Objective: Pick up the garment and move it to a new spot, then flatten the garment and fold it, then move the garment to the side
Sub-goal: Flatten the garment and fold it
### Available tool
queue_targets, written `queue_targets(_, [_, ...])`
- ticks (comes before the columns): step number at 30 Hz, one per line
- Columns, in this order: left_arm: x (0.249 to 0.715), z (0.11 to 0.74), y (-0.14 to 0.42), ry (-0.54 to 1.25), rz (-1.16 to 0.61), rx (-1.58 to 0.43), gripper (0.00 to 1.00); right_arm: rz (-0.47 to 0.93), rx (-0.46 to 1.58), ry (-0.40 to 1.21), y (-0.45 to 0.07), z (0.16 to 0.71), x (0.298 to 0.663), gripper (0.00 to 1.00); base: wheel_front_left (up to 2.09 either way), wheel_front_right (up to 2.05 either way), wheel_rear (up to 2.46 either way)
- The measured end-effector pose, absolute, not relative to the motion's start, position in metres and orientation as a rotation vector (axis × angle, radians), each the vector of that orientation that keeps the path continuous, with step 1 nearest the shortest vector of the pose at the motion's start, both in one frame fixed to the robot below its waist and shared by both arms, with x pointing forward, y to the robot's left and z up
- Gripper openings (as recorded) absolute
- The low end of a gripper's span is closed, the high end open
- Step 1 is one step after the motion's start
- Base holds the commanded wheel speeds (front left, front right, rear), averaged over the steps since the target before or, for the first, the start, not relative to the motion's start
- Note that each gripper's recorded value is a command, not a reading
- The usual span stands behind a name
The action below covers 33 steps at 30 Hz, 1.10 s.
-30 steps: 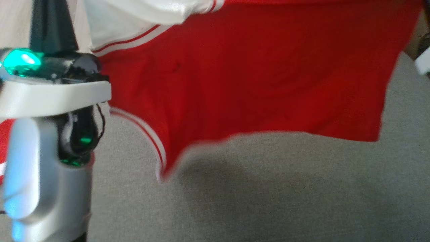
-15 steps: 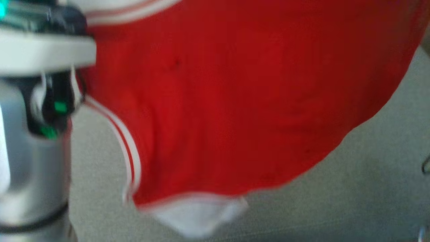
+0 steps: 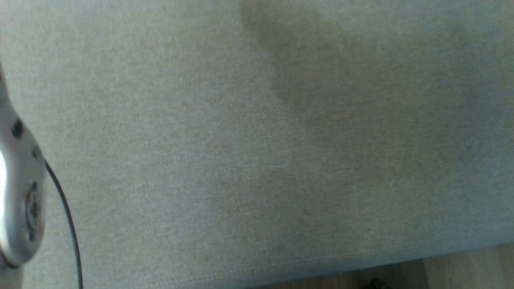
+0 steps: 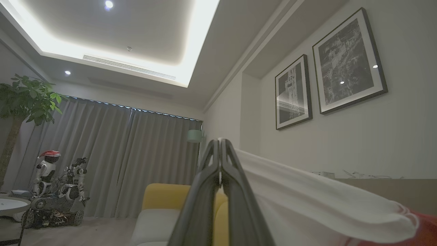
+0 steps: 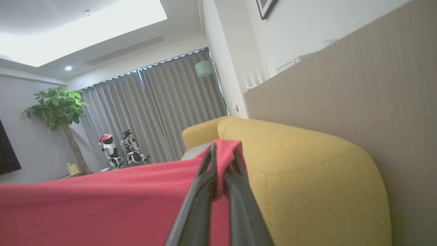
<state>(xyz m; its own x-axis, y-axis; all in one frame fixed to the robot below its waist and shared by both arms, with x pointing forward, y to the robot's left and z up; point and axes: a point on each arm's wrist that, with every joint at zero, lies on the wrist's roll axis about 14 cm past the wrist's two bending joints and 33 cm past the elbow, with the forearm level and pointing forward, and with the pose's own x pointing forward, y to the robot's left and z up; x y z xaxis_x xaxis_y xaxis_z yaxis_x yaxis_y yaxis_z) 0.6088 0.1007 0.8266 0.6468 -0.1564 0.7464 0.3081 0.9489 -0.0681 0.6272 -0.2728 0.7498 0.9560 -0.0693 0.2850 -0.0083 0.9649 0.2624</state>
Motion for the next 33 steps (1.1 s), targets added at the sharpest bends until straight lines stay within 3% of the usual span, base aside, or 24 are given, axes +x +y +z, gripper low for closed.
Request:
queue_targets(10, [0.667, 0.721, 0.114, -0.565, -0.231, -0.149, 0.0, -0.013, 0.451, -0.165, -0.246, 0.642, 0.675, 0.0, 0.0, 0.0, 0.0])
queue_targets(13, [0.673, 0.66, 0.112, -0.424, -0.248, -0.111, 0.0, -0.011, 0.443, -0.021, -0.232, 0.574, 0.673, 0.0, 0.0, 0.0, 0.0])
queue_targets(20, [0.643, 0.512, 0.12, -0.03, -0.259, -0.079, 0.0, -0.022, 0.41, 0.267, -0.222, 0.468, 0.633, 0.0, 0.0, 0.0, 0.0])
queue_targets(33, [0.54, 0.44, 0.105, 0.265, -0.391, -0.042, 0.0, 0.04, 0.266, 0.556, -0.219, 0.419, 0.54, 0.0, 0.0, 0.0, 0.0])
